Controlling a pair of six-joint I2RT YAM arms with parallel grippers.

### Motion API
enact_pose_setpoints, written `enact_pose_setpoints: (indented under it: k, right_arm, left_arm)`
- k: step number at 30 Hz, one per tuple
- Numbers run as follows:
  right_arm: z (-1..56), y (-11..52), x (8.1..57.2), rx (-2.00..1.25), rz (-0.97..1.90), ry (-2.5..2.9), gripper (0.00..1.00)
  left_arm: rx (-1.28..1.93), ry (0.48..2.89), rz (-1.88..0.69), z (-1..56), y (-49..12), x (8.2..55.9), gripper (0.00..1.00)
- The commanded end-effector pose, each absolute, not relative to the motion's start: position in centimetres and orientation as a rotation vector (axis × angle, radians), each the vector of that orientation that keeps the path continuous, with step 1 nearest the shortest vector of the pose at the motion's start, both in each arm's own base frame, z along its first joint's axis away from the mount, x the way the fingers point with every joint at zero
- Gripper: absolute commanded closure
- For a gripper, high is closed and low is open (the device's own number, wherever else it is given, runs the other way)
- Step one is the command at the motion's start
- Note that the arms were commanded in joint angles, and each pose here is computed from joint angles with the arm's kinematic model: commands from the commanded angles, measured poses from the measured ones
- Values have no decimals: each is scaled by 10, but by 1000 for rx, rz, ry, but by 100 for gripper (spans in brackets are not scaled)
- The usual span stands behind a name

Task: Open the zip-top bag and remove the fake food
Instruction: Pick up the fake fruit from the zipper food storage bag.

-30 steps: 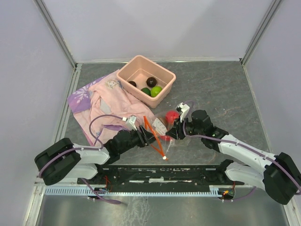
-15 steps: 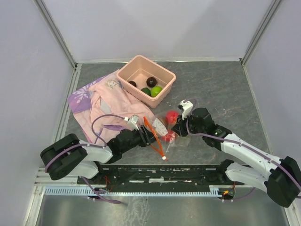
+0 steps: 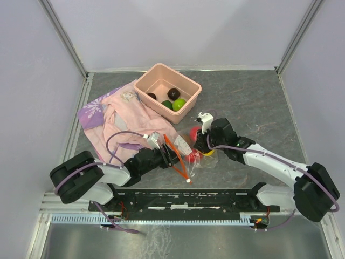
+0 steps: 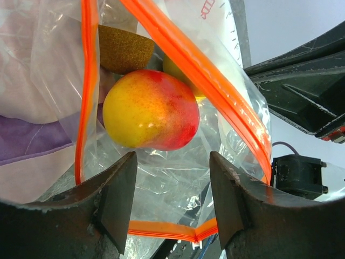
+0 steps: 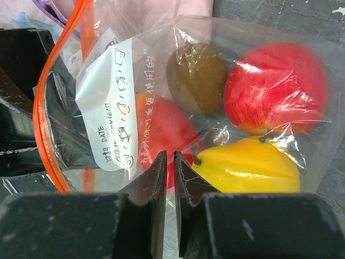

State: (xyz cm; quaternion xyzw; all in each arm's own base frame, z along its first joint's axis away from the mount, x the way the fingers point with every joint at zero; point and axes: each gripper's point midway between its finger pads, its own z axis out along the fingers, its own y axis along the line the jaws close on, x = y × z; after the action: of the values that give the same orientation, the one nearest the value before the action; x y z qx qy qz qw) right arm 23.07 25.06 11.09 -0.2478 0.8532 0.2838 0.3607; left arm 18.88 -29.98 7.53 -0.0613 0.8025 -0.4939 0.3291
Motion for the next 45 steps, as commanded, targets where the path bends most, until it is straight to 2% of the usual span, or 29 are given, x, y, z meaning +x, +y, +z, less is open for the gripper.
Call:
enact_pose_setpoints:
  k: [1,24,33,45]
  right_arm:
    - [125,262,243,-655,747,2153,83]
    - [81,268,245,-711,676,2306,83]
    - [75,276,239,-749,725,2314,81]
    - [81,290,238,-727,827,2286,79]
  left_arm:
    - [-189,2026,-1364,97,-311,197,37]
    - [-229,2023,-1314,91,-311,207,24]
    - [-197,2051,-1135,87,-301,221,19]
    - [-151,2078,-1007,87,-293,228,20]
